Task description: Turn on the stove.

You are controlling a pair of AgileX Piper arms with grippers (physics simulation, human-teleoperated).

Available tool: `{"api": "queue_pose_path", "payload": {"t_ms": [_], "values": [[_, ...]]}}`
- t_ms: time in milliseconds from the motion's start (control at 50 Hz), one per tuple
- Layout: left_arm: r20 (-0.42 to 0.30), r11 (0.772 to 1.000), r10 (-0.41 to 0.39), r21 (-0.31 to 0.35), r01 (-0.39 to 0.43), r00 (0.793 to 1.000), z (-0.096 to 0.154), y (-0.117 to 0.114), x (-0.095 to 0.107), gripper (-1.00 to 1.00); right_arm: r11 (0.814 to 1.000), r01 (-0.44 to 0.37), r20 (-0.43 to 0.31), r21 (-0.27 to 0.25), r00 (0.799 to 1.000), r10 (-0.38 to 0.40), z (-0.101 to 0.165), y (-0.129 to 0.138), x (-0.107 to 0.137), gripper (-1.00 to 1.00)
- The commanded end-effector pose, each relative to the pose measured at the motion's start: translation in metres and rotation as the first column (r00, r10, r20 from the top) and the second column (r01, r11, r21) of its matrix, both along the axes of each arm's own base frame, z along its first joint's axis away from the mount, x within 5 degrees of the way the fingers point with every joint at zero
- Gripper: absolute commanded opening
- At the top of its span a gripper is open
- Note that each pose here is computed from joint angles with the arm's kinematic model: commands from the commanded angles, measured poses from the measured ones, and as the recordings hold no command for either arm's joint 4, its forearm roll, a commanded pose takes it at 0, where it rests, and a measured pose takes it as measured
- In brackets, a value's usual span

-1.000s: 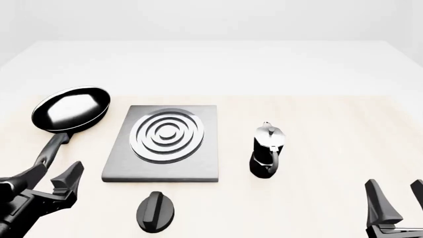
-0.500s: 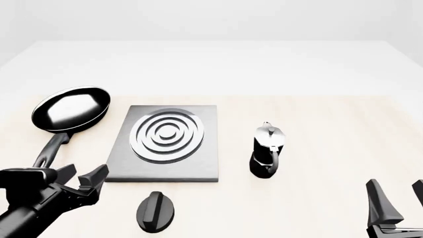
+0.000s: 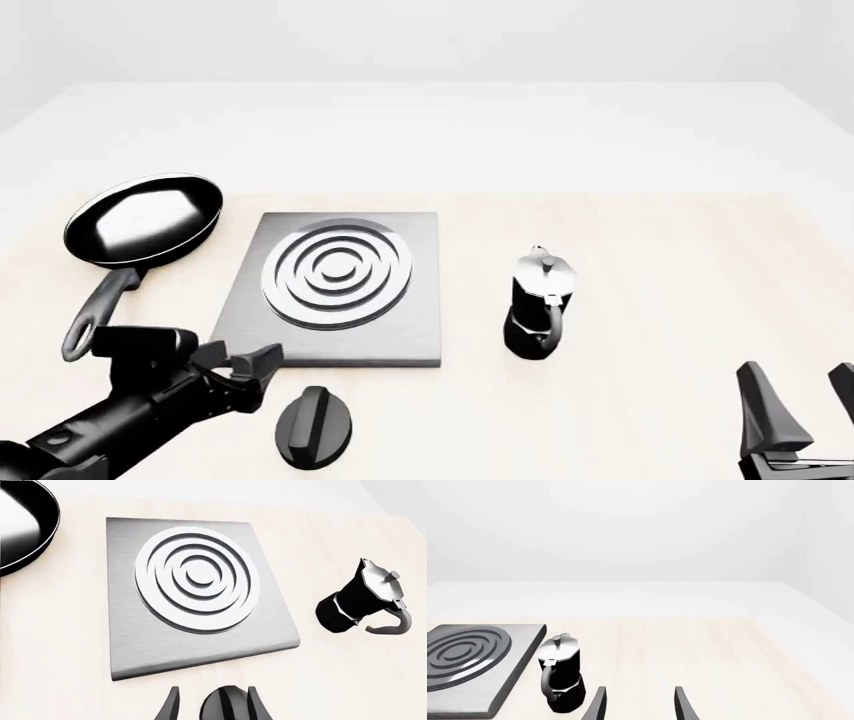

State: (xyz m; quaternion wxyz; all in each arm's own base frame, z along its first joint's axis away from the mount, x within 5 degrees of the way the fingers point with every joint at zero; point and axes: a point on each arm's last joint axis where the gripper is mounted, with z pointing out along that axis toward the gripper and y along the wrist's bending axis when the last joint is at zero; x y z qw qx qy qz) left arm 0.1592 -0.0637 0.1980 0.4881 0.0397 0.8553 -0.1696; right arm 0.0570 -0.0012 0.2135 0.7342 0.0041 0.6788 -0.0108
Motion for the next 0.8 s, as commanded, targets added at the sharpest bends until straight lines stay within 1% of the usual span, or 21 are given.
{"api": "queue_pose_path", "payload": {"t_ms": [20, 100, 180, 240, 340, 540, 800], "values": [[-0.050, 1.000, -0.029, -0.001, 0.029, 0.998, -0.011, -0.012, 0.009, 1.00, 1.000, -0.006, -0.001, 0.013, 1.000, 0.006, 0.000, 0.000, 0.000, 1.00], [-0.077, 0.999, -0.039, -0.004, 0.039, 0.996, -0.018, -0.017, 0.013, 1.00, 1.000, -0.007, 0.001, 0.015, 1.000, 0.007, 0.000, 0.000, 0.000, 1.00], [-0.087, 0.999, -0.042, -0.002, 0.042, 0.995, -0.021, -0.019, 0.014, 1.00, 1.000, -0.007, 0.002, 0.017, 1.000, 0.007, 0.000, 0.000, 0.000, 1.00], [-0.117, 0.999, -0.045, -0.004, 0.044, 0.992, -0.031, -0.022, 0.016, 1.00, 1.000, -0.006, 0.005, 0.021, 1.000, 0.006, 0.000, 0.000, 0.000, 1.00], [-0.142, 0.999, -0.051, -0.008, 0.050, 0.989, -0.040, -0.025, 0.016, 1.00, 1.000, -0.007, 0.008, 0.026, 1.000, 0.006, 0.000, 0.000, 0.000, 1.00], [-0.156, 0.998, -0.058, -0.016, 0.056, 0.986, -0.042, -0.030, 0.018, 1.00, 0.999, -0.009, 0.016, 0.036, 1.000, 0.008, 0.001, 0.000, -0.001, 1.00], [-0.194, 0.998, -0.065, -0.020, 0.062, 0.979, -0.055, -0.036, 0.020, 1.00, 0.999, -0.013, 0.020, 0.048, 1.000, 0.012, 0.001, 0.000, -0.001, 1.00]]}}
